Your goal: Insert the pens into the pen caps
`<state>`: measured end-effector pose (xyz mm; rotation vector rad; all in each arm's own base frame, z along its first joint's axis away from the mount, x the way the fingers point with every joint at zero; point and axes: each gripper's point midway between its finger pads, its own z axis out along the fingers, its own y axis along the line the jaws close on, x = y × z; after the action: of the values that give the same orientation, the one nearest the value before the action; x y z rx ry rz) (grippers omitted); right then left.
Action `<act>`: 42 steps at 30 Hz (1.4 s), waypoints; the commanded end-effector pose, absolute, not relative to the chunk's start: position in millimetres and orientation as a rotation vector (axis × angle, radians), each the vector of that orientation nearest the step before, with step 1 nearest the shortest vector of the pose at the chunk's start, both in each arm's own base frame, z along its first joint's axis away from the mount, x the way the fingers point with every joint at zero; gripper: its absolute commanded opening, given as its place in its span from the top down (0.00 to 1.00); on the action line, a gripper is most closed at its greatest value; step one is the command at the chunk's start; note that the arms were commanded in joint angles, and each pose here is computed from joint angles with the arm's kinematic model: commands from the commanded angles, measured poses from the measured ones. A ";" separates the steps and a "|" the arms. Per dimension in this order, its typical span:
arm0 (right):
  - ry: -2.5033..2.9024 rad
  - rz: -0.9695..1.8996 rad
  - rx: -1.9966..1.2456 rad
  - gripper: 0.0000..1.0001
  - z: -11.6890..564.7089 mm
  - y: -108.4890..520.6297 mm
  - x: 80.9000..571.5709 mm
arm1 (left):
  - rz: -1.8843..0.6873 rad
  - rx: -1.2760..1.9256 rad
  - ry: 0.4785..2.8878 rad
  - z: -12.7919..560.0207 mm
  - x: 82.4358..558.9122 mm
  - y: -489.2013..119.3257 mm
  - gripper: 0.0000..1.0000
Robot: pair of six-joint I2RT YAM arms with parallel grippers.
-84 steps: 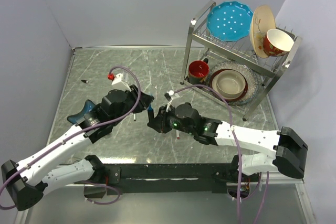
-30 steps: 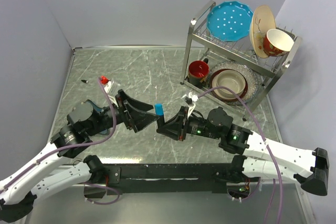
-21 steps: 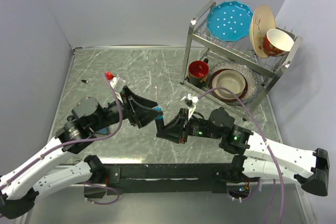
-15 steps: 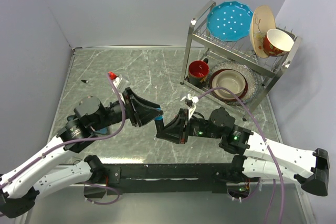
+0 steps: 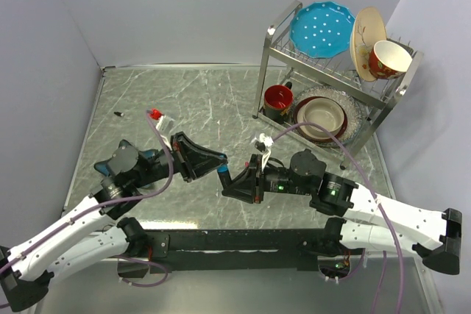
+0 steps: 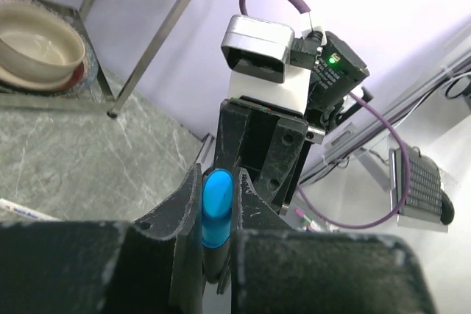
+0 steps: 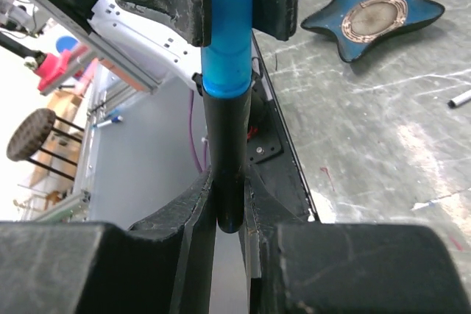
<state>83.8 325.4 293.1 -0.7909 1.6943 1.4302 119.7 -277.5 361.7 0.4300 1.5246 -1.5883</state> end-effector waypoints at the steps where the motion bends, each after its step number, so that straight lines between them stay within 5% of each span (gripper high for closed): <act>1: 1.185 1.376 -0.514 1.00 462.2 291.6 126.9 | -1.692 0.577 1.754 307.4 78.1 -278.3 0.99; 9: 1.160 1.404 -0.538 1.00 478.4 297.8 146.6 | -1.884 0.470 1.731 279.1 65.1 -277.4 0.99; 42: 1.038 1.430 -0.463 1.00 545.1 303.0 190.6 | -1.880 0.529 1.999 209.4 17.3 -306.9 0.99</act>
<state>103.7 331.4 351.1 -0.8904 1.7567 1.6523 135.7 -249.4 392.5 -0.1104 1.1677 -1.7580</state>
